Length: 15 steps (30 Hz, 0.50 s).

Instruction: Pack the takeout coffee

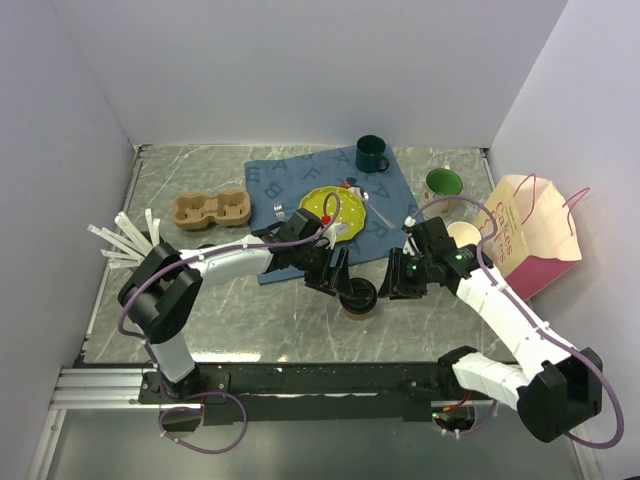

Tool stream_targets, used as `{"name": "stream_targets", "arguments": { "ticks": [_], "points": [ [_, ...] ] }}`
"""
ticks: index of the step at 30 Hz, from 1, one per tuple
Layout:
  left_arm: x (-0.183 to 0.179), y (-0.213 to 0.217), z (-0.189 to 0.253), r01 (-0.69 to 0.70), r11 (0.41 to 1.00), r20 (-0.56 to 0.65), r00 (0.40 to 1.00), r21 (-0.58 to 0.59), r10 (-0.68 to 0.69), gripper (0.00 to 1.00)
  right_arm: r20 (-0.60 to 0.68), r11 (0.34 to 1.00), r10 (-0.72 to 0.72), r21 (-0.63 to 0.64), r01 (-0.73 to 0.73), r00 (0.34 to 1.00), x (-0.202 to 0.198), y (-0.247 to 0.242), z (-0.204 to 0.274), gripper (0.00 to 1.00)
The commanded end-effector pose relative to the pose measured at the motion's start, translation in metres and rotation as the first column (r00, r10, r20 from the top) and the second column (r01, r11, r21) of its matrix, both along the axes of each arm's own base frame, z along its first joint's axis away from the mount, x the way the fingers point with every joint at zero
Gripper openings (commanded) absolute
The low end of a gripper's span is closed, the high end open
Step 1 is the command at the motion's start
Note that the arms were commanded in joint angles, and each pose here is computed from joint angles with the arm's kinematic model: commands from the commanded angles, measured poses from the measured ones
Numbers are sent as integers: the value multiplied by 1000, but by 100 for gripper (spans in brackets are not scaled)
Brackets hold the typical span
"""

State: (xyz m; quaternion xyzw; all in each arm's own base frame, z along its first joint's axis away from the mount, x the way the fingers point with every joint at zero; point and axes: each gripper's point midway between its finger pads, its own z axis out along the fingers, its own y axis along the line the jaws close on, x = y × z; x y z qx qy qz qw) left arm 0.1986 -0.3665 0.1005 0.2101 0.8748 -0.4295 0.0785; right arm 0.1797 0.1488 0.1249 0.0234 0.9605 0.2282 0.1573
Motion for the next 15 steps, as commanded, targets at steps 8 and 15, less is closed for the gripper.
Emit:
{"name": "stream_targets", "arguments": {
  "ticks": [8, 15],
  "points": [
    [5, -2, -11, 2, 1000, 20, 1000, 24, -2, 72, 10, 998, 18, 67, -19, 1000, 19, 12, -6, 40],
    [3, 1, -20, -3, 999, 9, 1000, 49, 2, 71, -26, 999, -8, 48, 9, 1000, 18, 8, -27, 32]
  ]
}}
